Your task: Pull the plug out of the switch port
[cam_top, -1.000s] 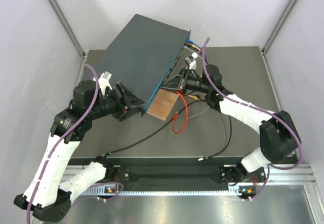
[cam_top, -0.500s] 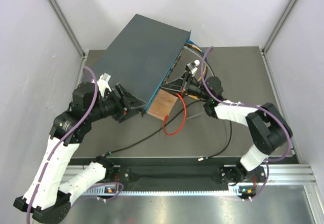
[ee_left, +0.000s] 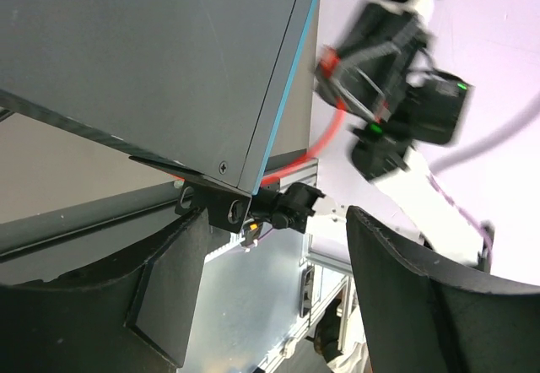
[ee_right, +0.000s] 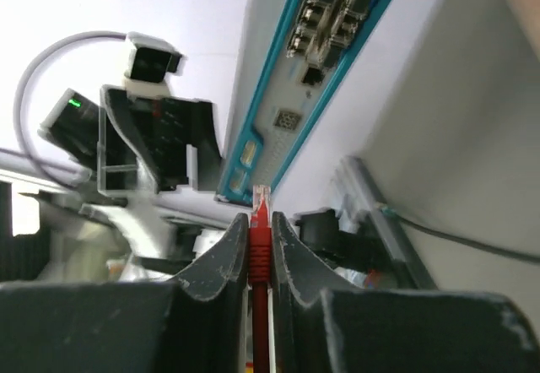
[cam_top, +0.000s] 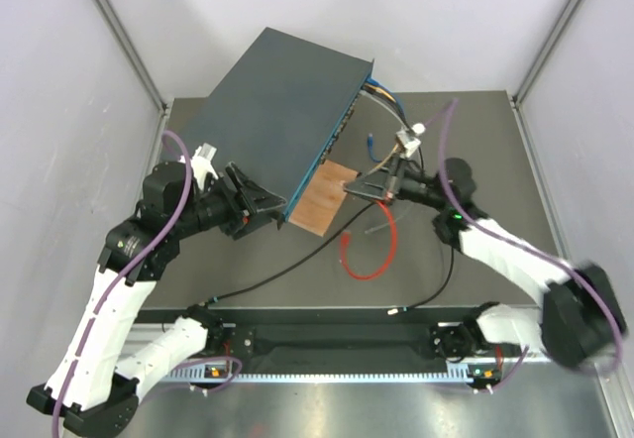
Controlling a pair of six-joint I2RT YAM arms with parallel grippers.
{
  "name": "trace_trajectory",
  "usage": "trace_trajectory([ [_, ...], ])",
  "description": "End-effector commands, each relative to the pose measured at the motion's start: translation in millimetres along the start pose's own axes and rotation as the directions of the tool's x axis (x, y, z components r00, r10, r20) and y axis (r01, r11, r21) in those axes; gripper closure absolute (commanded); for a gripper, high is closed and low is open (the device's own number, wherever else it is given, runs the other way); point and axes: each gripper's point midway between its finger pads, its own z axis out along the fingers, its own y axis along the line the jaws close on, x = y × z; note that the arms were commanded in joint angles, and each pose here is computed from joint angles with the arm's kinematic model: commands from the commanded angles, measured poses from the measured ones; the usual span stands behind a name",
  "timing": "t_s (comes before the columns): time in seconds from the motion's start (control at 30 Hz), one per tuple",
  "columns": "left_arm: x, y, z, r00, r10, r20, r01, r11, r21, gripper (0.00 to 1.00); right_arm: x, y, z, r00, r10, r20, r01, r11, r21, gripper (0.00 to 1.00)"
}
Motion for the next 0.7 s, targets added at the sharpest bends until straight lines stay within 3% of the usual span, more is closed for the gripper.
trace_trajectory([
  [0.0, -6.1, -13.2, -7.0, 0.998, 0.051, 0.036, -0.052, 0.998, 0.041, 0.29, 12.2, -4.3, -40.8, 0.975, -0.211, -0.076, 0.223, 0.948, 0.226, 1.00],
  [0.07, -4.9, -16.1, -10.0, 0.997, 0.070, 0.033, -0.071, 0.996, 0.051, 0.28, 11.4, 6.0, -58.2, 0.969, -0.235, -0.082, 0.248, 0.920, 0.305, 1.00],
  [0.1, -5.3, -17.8, -12.0, 0.995, 0.087, 0.037, -0.089, 0.994, 0.056, 0.28, -5.0, 28.0, -62.8, 0.937, -0.341, -0.076, 0.347, 0.881, 0.320, 1.00],
  [0.13, -5.6, -19.5, -13.8, 0.994, 0.098, 0.039, -0.100, 0.993, 0.058, 0.29, 5.3, 11.1, -82.9, 0.963, -0.241, -0.117, 0.268, 0.849, 0.456, 1.00],
  [0.17, -7.1, -25.6, -19.0, 0.992, 0.113, 0.051, -0.116, 0.991, 0.071, 0.29, -13.0, 0.6, -97.6, 0.963, -0.259, -0.078, 0.256, 0.774, 0.580, 1.00],
  [0.2, -8.4, -27.5, -21.4, 0.989, 0.133, 0.059, -0.137, 0.988, 0.072, 0.29, -27.3, 19.6, -105.1, 0.935, -0.340, -0.096, 0.325, 0.720, 0.613, 1.00],
  [0.23, -10.2, -31.3, -23.9, 0.987, 0.145, 0.068, -0.150, 0.986, 0.076, 0.28, -14.2, 7.2, -126.9, 0.959, -0.249, -0.134, 0.270, 0.660, 0.702, 1.00],
  [0.33, -14.7, -49.6, -30.7, 0.978, 0.192, 0.075, -0.200, 0.974, 0.108, 0.29, -54.5, 11.7, -170.0, 0.931, -0.350, -0.107, 0.263, 0.436, 0.861, 1.00],
  [0.37, -18.7, -57.8, -31.5, 0.977, 0.200, 0.074, -0.207, 0.972, 0.110, 0.29, -58.2, 3.5, -193.2, 0.940, -0.322, -0.113, 0.228, 0.344, 0.911, 1.00],
  [0.47, -30.1, -76.5, -26.3, 0.970, 0.231, 0.077, -0.239, 0.963, 0.124, 0.29, -89.0, -6.1, -239.1, 0.942, -0.329, -0.071, 0.127, 0.152, 0.980, 1.00],
  [0.53, -39.4, -86.1, -20.6, 0.964, 0.250, 0.090, -0.260, 0.957, 0.127, 0.28, -107.8, -10.2, -259.7, 0.931, -0.363, -0.032, 0.062, 0.071, 0.995, 1.00],
  [0.67, -63.3, -111.7, -1.1, 0.958, 0.268, 0.102, -0.280, 0.951, 0.131, 0.28, -149.6, -21.5, -292.3, 0.910, -0.410, 0.067, -0.082, -0.020, 0.996, 1.00],
])
